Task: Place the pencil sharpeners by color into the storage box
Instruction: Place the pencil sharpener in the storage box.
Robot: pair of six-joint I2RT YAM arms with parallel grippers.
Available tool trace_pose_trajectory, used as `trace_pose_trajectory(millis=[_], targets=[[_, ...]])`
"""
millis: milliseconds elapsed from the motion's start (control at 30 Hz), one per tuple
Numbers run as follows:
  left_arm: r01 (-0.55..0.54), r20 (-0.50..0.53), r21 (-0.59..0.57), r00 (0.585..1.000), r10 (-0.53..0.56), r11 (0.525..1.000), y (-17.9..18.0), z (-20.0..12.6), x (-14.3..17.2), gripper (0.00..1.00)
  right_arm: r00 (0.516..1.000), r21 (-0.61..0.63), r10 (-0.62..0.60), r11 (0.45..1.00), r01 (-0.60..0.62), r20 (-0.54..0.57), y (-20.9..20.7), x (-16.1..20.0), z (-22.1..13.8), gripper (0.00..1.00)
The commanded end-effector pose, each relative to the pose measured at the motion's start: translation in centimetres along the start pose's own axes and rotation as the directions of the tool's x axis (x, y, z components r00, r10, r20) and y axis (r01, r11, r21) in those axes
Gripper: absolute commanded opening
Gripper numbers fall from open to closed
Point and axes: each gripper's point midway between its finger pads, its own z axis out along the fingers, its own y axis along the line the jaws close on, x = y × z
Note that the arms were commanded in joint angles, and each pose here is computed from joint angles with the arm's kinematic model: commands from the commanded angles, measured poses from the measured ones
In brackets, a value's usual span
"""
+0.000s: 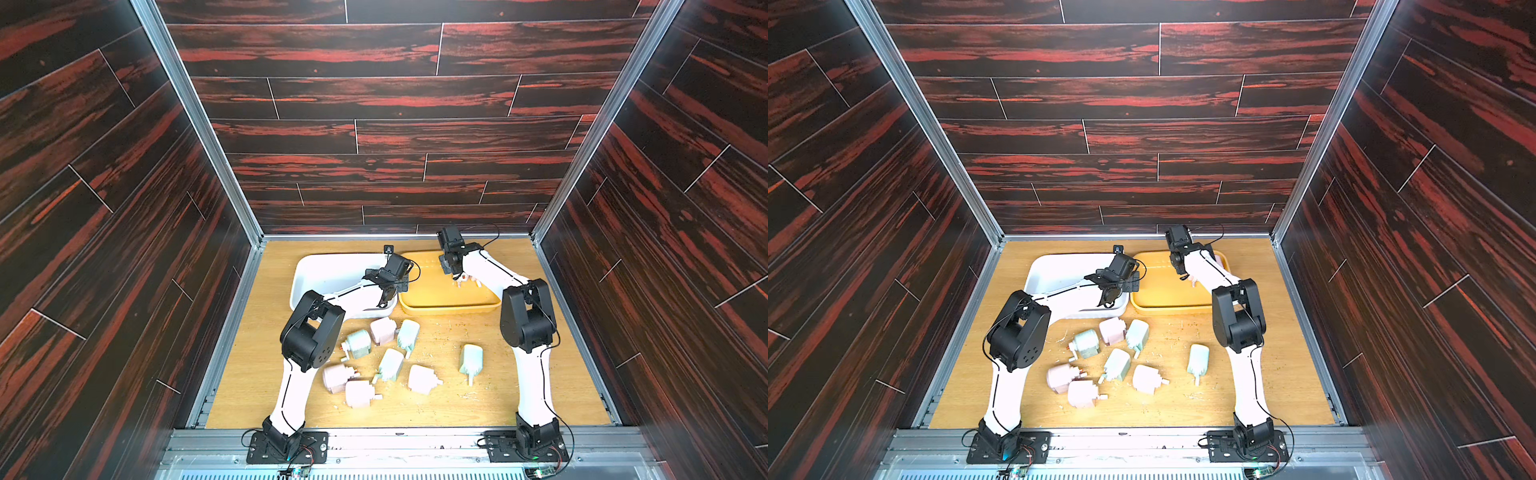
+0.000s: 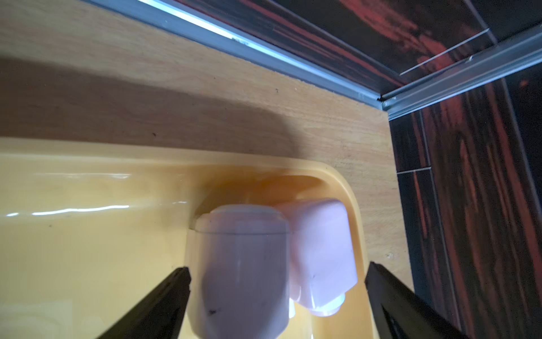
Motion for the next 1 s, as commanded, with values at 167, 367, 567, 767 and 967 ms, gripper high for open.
trace_pose_trajectory(millis=[167,367,567,767,967], targets=[[0.001,-0.023,-0.048,1.000,-0.002,0.999,1.7,0.3,0.2,1.00,0.992,0.030,-0.120,0.992,0.121,-0.039,1.0,1.0,1.5,0.98],[0.003,-0.034,-0.061,0.999,-0.005,0.998,2.3,0.7,0.5,1.00,0.986,0.115,-0.156,0.980,0.163,-0.065,0.0,1.3,2.3,0.98],[0.010,-0.041,-0.071,0.999,-0.013,0.997,3.0,0.7,0.7,1.00,0.982,0.136,-0.171,0.974,0.180,-0.075,-0.1,1.6,2.6,0.98],[0.012,-0.041,-0.068,0.999,-0.015,0.998,3.2,0.7,0.5,1.00,0.985,0.113,-0.162,0.979,0.168,-0.064,0.1,1.2,2.3,0.98],[0.013,-0.047,-0.020,0.999,-0.014,1.000,2.4,0.2,0.3,1.00,0.993,0.087,-0.107,0.990,0.110,-0.045,0.0,0.5,1.5,0.98]])
